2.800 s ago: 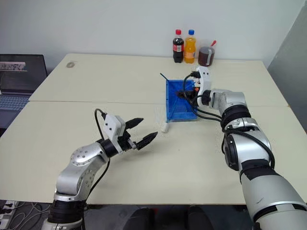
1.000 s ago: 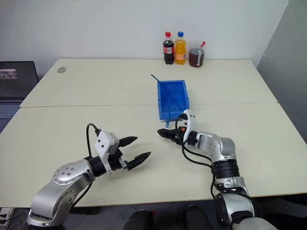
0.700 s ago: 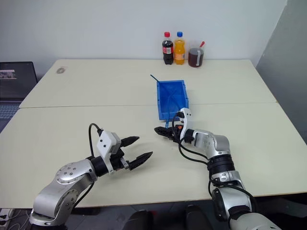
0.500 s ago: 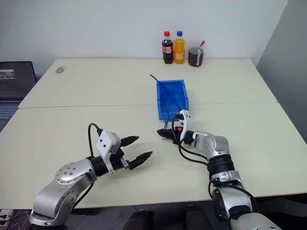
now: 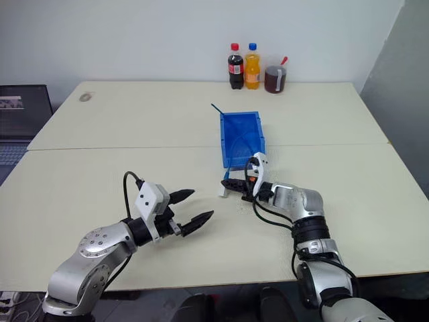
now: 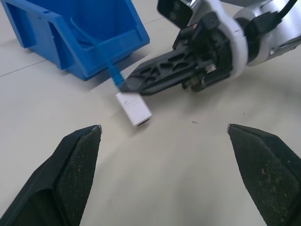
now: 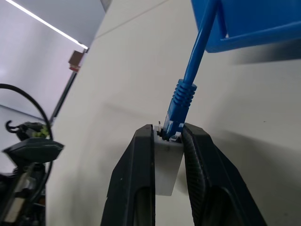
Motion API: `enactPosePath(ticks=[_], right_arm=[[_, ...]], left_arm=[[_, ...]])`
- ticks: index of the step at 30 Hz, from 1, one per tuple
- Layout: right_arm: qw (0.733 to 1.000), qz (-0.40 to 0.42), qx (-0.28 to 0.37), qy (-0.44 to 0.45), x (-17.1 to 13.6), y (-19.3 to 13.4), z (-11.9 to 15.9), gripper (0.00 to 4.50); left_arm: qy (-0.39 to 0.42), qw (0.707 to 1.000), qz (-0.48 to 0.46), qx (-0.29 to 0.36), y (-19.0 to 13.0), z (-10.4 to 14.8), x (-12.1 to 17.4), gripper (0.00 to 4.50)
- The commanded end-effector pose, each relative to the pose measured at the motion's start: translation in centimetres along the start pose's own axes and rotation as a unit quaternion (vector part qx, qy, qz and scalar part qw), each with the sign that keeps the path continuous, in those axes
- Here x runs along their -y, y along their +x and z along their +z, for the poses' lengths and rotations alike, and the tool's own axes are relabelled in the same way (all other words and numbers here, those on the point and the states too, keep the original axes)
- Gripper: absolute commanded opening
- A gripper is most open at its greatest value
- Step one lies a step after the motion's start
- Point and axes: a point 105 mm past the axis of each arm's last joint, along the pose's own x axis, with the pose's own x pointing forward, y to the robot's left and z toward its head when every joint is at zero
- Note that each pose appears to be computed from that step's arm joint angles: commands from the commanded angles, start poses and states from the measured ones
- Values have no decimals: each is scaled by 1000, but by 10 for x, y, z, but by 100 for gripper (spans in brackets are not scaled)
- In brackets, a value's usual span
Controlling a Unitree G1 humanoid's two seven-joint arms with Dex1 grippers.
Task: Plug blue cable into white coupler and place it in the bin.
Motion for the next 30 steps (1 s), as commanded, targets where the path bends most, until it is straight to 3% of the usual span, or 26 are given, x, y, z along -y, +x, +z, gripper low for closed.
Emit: enactPosePath(ticks=[1, 8, 14, 16, 24, 30], right_arm=[[995, 67, 46, -62, -43, -19, 49, 51], [987, -21, 104, -124, -30, -9, 120, 51], [976, -95, 114, -161, -7, 5, 144, 51], [976, -98, 129, -149, -6, 6, 151, 122], [973, -102, 139, -151, -5, 3, 160, 294], [967, -103, 127, -194, -7, -9, 159, 448]], left_arm=[[15, 1000, 0, 17, 0, 9, 2, 450], [14, 1000, -7, 22, 6, 9, 3, 450], [17, 999, -7, 26, 9, 10, 1, 450], [17, 999, -6, 27, 9, 10, 1, 450], [14, 999, 0, 29, 9, 8, 3, 450], [24, 999, 26, 25, 7, 8, -7, 450]])
